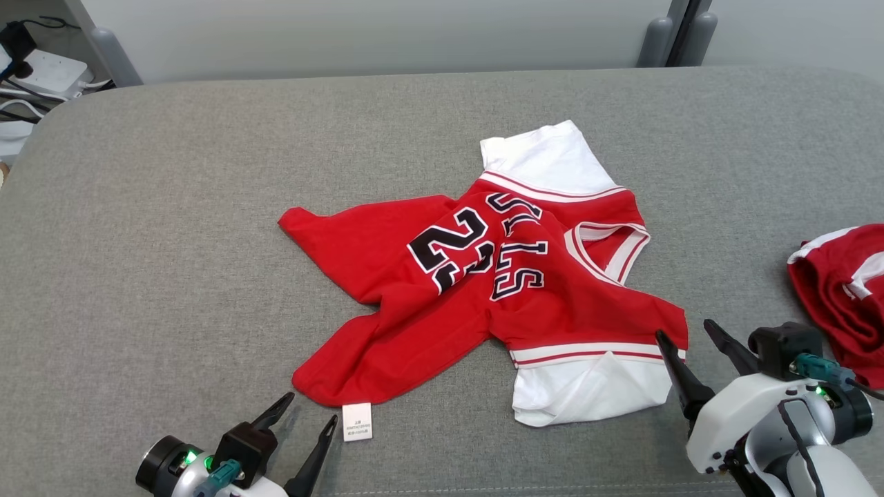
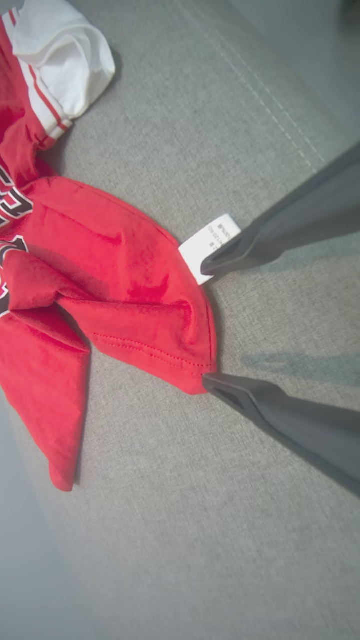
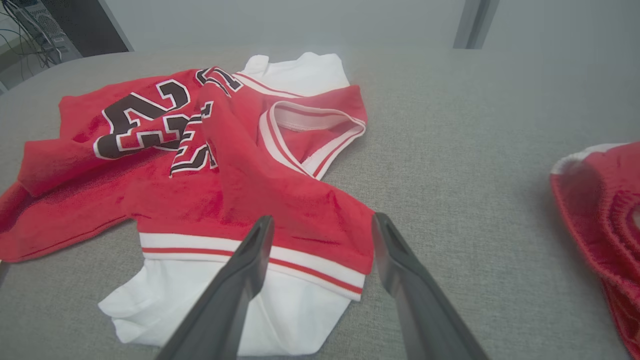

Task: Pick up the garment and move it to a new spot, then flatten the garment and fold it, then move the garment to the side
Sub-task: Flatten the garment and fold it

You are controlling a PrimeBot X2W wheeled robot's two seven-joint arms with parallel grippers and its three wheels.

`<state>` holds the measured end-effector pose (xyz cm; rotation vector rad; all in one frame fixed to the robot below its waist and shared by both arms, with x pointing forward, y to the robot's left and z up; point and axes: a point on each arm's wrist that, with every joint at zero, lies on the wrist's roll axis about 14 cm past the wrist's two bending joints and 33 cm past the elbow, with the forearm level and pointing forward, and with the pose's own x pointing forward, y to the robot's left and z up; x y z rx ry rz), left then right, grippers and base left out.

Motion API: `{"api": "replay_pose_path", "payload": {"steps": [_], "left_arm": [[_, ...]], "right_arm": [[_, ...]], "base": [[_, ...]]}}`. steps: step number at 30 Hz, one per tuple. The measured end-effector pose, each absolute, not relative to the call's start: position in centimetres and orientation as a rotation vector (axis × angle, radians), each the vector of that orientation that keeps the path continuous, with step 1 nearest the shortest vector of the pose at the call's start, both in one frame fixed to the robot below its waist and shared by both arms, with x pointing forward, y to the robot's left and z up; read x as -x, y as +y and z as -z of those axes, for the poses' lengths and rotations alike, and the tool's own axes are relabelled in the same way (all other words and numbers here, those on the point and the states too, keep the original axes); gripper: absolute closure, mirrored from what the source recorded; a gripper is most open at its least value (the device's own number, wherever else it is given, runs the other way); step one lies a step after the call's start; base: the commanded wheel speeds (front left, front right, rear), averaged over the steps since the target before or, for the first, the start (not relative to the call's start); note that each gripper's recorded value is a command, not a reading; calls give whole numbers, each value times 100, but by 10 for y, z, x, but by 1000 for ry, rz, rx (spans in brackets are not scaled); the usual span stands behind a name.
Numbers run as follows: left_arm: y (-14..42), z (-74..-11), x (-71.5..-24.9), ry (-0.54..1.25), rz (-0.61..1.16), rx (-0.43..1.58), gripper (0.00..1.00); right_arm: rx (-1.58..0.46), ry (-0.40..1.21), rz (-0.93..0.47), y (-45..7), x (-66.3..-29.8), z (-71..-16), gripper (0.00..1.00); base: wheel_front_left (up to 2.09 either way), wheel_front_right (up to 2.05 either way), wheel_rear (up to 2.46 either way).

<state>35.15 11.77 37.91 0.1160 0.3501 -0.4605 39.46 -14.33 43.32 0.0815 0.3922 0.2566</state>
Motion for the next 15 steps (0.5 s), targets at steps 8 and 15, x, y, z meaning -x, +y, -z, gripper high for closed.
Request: {"api": "replay_pose_path", "payload": {"steps": [8, 15], "left_arm": [[114, -379, -349, 350, 468, -115, 0], [112, -375, -347, 365, 479, -118, 0]], "right_arm": [[-296, 429, -238, -119, -378, -422, 0], [-387, 424, -219, -113, -370, -417, 0]], "base": [[0, 0, 0], [0, 0, 0]]}}
